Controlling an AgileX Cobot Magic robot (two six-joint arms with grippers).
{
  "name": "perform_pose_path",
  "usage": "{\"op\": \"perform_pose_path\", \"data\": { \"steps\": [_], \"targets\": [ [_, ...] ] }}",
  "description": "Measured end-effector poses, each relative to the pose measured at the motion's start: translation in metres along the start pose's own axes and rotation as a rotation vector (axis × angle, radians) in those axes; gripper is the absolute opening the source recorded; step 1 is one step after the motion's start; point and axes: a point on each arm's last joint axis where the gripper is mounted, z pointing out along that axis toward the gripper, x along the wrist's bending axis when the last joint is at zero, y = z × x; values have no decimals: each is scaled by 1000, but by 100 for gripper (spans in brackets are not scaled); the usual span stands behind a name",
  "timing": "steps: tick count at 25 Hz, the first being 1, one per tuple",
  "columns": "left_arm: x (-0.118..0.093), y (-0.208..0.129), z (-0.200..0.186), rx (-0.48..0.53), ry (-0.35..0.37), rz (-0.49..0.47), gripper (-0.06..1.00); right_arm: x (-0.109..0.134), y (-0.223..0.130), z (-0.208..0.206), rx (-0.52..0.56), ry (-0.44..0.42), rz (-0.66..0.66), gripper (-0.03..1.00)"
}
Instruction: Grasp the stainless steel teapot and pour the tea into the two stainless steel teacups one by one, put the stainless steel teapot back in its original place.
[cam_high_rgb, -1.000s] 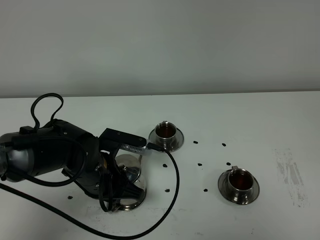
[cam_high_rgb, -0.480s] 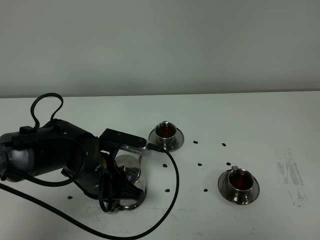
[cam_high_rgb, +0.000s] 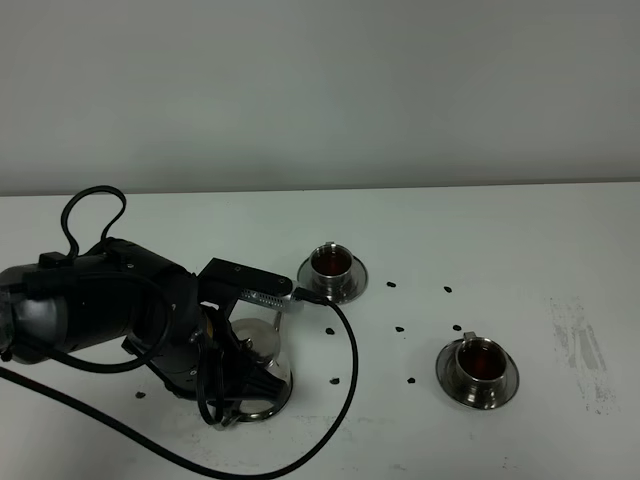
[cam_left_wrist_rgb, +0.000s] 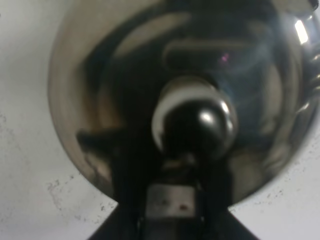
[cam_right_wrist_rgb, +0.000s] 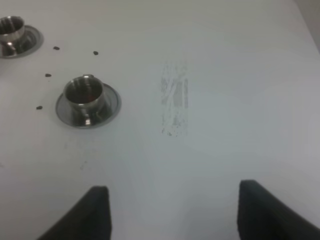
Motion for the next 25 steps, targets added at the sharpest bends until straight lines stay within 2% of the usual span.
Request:
{"op": "perform_pose_path", "data": {
  "steps": [4,7,14,21,25],
  "targets": [
    [0,0,0,0,-2,-3,51,0,0,0,0,0,0,56],
    [-1,0,0,1,-8,-13,56,0,0,0,0,0,0,56],
    [-1,2,-10,-25,-16,-20,58,0,0,0,0,0,0,56],
    [0,9,-64,-179,-32,-24,58,0,0,0,0,0,0,56],
    [18,7,-101,-249,-7,-54,57,0,0,0,0,0,0,56]
  ]
}}
